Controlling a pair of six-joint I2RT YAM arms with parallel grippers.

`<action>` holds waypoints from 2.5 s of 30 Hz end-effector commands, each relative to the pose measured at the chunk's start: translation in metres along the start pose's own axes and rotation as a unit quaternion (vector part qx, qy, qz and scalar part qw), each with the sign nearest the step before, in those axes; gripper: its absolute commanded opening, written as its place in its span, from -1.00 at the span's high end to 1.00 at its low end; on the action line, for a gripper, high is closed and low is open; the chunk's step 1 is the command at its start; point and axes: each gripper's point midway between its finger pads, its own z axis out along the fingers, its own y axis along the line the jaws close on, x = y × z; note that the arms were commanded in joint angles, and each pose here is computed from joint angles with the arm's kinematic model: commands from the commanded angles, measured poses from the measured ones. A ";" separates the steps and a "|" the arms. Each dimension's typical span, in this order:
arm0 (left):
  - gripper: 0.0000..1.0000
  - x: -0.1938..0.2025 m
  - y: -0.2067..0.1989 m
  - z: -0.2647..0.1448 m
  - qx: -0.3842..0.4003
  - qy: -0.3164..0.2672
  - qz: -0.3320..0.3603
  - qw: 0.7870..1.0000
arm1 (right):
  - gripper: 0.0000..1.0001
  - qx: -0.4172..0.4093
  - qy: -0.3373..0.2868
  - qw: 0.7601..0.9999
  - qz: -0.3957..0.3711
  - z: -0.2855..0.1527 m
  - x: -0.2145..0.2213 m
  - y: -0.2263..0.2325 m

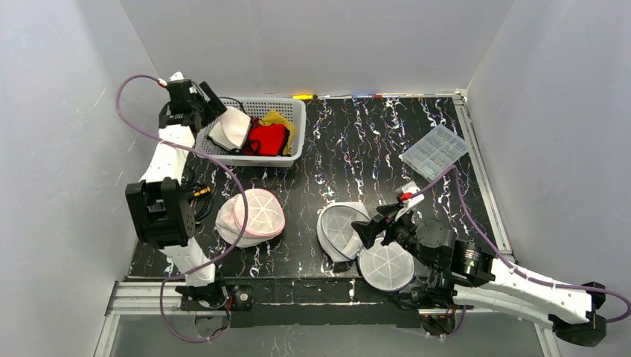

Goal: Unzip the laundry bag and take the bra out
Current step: Place the bra in the bin, then close the laundry bag at the center of the board.

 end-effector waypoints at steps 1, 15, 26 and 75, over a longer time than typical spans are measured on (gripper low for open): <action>-0.61 -0.020 -0.001 -0.038 -0.027 -0.041 0.016 0.999 | -0.97 -0.012 -0.029 0.999 0.011 -0.003 -0.023 0.008; -0.35 0.024 -0.019 -0.004 -0.015 0.048 0.033 0.998 | -0.97 -0.002 -0.019 1.000 0.014 -0.001 -0.014 0.004; 0.81 0.054 -0.004 0.031 -0.033 0.086 0.043 0.995 | -0.97 0.005 -0.015 1.000 0.013 0.003 -0.015 0.005; -0.74 0.311 -0.177 -0.272 0.445 0.218 0.539 0.680 | -0.96 0.146 -0.019 0.977 0.151 -0.038 0.002 -0.058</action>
